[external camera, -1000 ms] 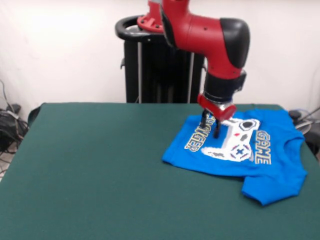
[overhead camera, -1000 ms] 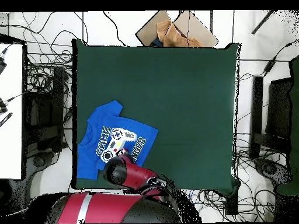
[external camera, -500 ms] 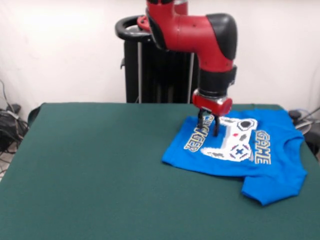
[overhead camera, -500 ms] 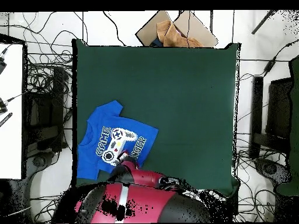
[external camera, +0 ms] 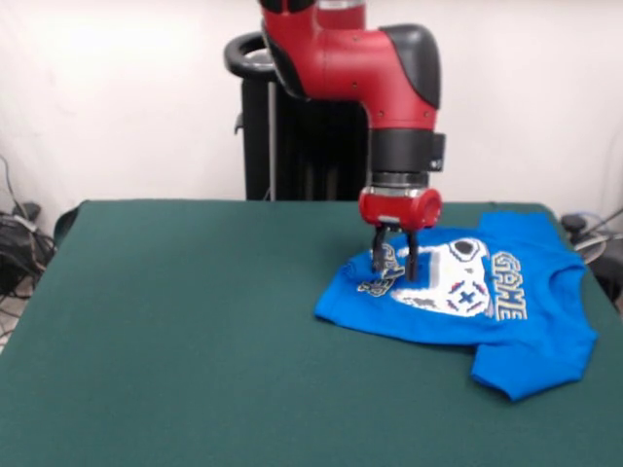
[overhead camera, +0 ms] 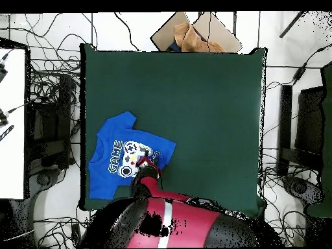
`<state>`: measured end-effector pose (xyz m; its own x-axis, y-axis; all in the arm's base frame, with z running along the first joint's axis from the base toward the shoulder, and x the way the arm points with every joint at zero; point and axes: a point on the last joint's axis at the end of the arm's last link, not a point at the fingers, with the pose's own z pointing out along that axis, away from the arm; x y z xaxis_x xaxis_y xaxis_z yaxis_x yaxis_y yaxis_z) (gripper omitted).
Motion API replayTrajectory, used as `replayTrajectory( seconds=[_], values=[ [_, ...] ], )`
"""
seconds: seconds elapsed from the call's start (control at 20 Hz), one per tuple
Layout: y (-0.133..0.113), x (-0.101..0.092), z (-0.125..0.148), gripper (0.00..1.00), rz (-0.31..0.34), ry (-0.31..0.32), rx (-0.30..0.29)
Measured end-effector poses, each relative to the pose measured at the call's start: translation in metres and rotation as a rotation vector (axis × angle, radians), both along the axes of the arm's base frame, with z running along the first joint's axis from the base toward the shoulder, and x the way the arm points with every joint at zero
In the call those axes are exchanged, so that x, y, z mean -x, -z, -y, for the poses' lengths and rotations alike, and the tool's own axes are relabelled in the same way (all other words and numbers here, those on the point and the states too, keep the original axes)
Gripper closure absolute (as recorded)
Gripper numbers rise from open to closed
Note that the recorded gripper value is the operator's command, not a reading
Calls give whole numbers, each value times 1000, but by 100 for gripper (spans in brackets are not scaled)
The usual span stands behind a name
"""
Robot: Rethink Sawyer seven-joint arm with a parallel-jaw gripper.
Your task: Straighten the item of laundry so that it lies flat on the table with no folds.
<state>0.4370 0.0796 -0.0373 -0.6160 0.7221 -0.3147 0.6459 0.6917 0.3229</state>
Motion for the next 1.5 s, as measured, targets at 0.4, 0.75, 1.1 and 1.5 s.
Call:
replayTrajectory(
  seconds=[0.4, 0.75, 1.1, 1.5],
  values=[
    [8, -8, -5, 0, 29, -18, -66],
    [9, -16, -12, 0, 42, -8, -113],
    [9, -25, -26, 0, 46, 14, -137],
    [12, -46, -57, 0, 32, 103, -163]
  ],
)
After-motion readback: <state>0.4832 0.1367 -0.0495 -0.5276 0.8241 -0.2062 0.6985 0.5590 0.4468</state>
